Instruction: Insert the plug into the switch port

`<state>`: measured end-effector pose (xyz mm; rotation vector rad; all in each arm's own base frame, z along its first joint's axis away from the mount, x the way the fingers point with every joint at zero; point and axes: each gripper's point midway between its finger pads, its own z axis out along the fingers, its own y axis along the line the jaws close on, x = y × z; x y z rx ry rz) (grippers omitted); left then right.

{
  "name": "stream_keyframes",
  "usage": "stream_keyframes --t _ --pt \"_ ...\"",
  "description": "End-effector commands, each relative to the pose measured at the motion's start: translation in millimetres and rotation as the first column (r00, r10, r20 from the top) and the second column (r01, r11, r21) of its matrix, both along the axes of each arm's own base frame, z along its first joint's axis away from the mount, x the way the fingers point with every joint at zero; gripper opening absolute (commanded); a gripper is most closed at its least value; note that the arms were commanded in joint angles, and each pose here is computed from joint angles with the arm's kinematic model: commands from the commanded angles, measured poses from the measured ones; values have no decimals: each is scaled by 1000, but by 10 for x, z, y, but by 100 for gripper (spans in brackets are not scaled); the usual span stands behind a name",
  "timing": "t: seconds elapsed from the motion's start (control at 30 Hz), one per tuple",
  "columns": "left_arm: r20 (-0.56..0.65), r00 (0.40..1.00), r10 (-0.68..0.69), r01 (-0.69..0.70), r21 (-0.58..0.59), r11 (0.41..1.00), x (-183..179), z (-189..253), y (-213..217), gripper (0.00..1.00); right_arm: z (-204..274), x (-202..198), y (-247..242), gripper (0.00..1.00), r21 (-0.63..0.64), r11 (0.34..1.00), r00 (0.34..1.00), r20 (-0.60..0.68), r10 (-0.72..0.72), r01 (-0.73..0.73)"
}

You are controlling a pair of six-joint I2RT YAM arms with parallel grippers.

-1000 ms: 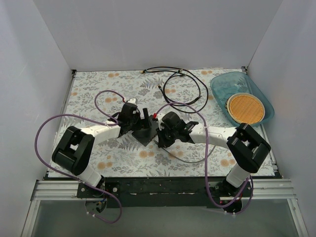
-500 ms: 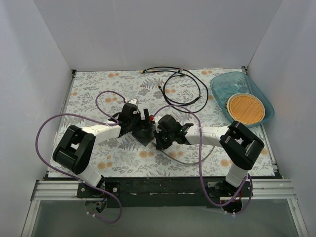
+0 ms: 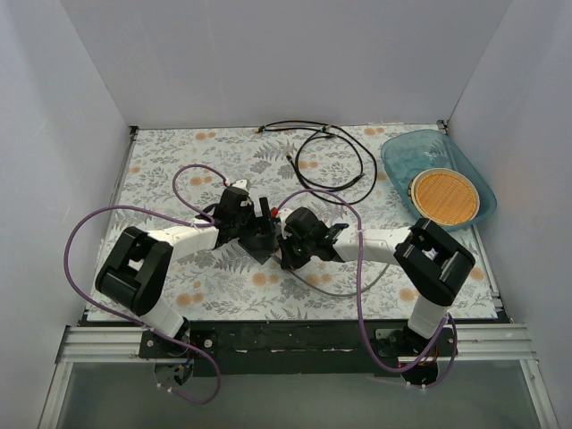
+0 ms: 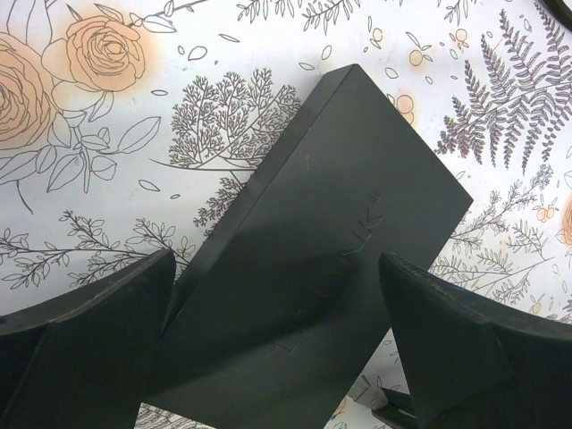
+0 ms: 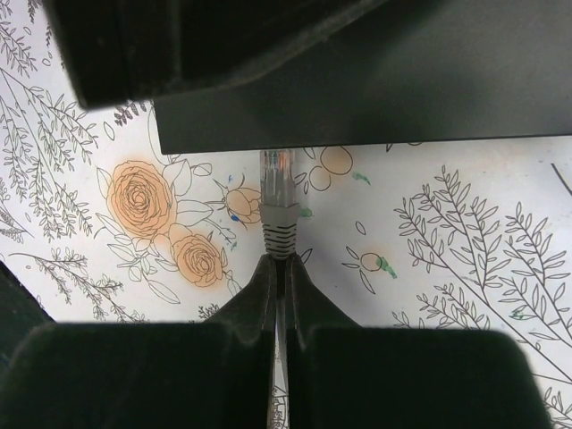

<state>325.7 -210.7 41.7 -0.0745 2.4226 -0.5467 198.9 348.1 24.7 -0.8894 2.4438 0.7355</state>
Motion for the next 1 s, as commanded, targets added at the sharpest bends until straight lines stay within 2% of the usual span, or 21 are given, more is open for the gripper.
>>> stream_keyframes --t 0.0,0.97 --pt "-6 1000 -11 11 -4 1000 -52 -15 9 98 -114 51 -31 1 -33 999 999 15 -33 33" --pt "-25 999 -20 20 -4 1000 -116 -99 20 98 133 208 75 1 -23 995 991 97 -89 92"
